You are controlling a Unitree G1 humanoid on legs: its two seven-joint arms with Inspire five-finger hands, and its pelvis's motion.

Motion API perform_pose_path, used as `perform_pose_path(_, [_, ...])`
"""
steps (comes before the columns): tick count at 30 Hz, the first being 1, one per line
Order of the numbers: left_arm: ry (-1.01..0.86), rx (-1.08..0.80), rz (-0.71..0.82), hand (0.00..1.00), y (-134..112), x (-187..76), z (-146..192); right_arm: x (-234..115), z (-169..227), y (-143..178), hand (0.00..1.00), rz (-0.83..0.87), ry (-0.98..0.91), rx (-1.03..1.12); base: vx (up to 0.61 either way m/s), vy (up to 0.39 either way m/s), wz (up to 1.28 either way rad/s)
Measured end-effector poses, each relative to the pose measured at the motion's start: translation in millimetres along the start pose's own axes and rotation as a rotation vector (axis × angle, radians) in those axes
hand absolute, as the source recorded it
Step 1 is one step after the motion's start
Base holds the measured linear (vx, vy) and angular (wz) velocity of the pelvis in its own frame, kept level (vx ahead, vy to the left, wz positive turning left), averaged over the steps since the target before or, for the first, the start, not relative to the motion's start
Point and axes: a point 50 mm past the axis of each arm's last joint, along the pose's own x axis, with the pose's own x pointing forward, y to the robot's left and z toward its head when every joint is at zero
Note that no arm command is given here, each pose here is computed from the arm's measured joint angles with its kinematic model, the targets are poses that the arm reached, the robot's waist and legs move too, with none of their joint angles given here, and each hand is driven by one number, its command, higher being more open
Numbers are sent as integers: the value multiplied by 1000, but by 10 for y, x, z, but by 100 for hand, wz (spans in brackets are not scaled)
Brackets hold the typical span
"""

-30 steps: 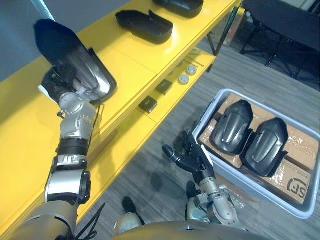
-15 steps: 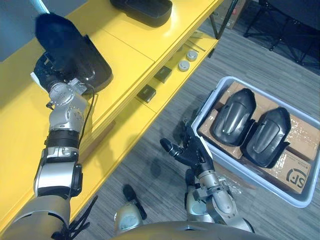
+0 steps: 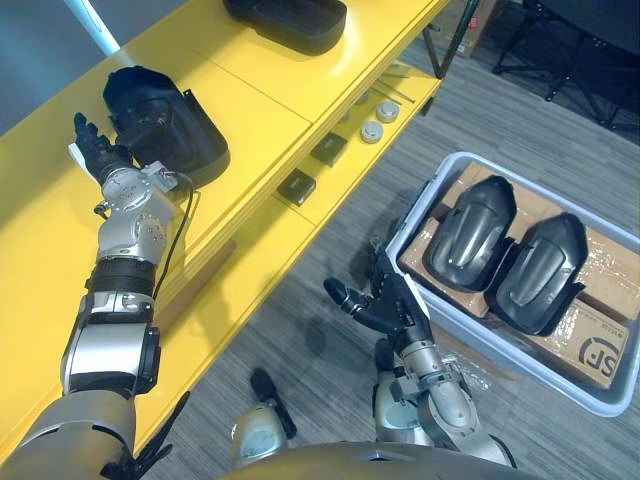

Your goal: Walk over and take three plastic housings, then place them on the shelf

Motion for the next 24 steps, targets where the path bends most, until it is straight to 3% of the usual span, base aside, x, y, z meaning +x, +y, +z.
perform_pose_path(4, [-8, -43, 85, 100, 100, 45, 13, -29, -23, 18, 100, 2, 12, 5, -26, 4, -4])
perform_pose_path(12, [-77, -132, 51, 100, 57, 8, 179, -76, -59, 27, 100, -4, 31, 15, 12, -1, 1])
perform_pose_path(20, [-411, -304, -188, 100, -175, -333, 783, -3, 11, 116, 100, 105, -18, 13, 7, 0, 3])
perform_pose_path(24, [-637, -265, -403, 100, -334, -734, 1020, 230, 287, 161, 100, 185, -144, 107, -20, -2, 14])
